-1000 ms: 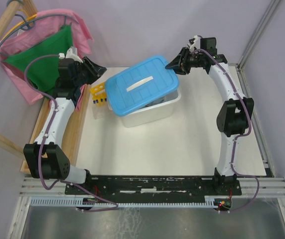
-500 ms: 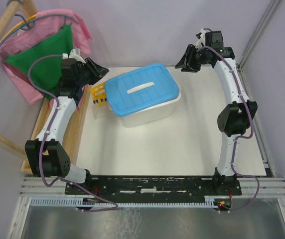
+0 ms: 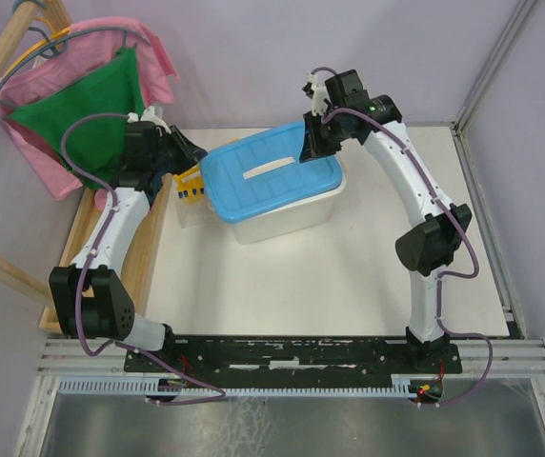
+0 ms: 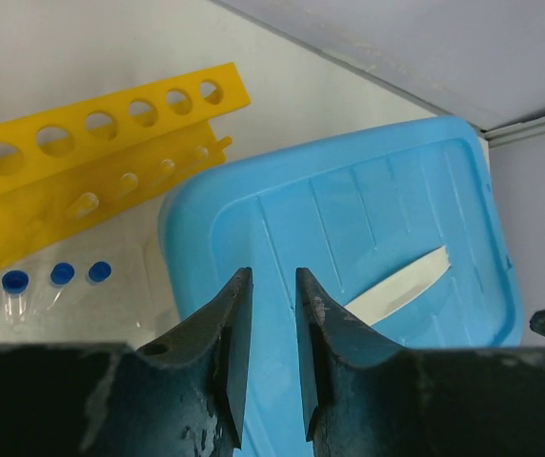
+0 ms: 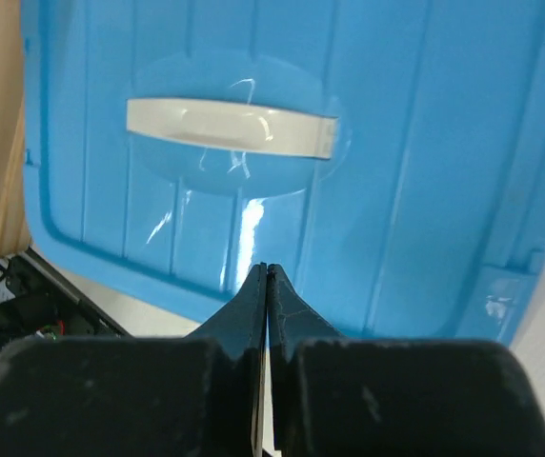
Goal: Organize the chemistry lab equipment
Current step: Close the lid of the storage box.
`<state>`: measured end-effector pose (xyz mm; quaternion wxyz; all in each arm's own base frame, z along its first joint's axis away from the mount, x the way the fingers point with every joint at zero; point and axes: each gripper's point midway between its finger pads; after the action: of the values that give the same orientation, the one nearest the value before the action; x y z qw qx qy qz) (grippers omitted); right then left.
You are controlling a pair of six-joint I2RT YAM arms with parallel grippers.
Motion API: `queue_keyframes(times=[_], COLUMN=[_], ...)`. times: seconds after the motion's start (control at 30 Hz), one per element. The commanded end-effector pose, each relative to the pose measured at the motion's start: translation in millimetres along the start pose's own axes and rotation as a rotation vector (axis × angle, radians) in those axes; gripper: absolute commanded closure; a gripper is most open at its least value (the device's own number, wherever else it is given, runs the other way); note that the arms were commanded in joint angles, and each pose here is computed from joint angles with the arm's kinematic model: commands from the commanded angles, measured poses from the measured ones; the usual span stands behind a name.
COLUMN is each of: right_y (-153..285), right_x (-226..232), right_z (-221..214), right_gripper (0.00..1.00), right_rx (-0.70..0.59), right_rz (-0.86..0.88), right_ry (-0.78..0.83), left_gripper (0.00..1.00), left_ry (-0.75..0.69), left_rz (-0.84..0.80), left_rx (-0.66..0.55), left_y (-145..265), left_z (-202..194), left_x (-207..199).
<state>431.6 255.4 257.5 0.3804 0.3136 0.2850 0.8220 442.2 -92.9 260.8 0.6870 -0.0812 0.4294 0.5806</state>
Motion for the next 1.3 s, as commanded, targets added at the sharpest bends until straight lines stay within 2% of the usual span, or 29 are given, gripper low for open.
queue_keyframes(times=[0.0, 0.33, 0.57, 0.73, 0.9, 1.27], right_y=[27.1, 14.9, 29.2, 35.7, 48.3, 30.6], right_x=[5.3, -42.6, -57.9, -70.0, -79.6, -91.4], right_z=[-6.1, -32.6, -31.5, -45.7, -50.9, -77.9], right_gripper=[0.96, 0.95, 0.96, 0.97, 0.97, 0.96], right_rx=[0.018, 0.104, 0.093, 0.175, 0.177, 0.28], right_rz=[-0.067, -0.301, -0.415, -0.488, -0.56, -0.583], right_ry=[0.084, 0.09, 0.081, 0.075, 0.078, 0.07], left_gripper=[0.69, 0.69, 0.68, 0.68, 0.68, 0.68], left_ry=[-0.068, -0.08, -0.081, -0.083, -0.088, -0.103], left_rz=[0.012, 0.008, 0.015, 0.016, 0.005, 0.007], left_rx=[0.0, 0.018, 0.034, 0.052, 0.068, 0.125], left_y=[5.0, 2.5, 0.3, -5.4, -10.6, -20.9], left_z=[-2.1, -10.7, -18.1, -23.8, -28.6, -48.8], left_x=[2.4, -1.5, 1.1, 1.6, -2.5, -3.1])
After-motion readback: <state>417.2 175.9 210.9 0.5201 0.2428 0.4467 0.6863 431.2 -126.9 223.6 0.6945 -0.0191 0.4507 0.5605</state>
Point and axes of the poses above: each gripper's point midway between its finger pads, its own y axis back along the fingers, its own x axis along the line the jaws close on, z = x × y, and after that the axes turned 8 degrees about y, right-handed
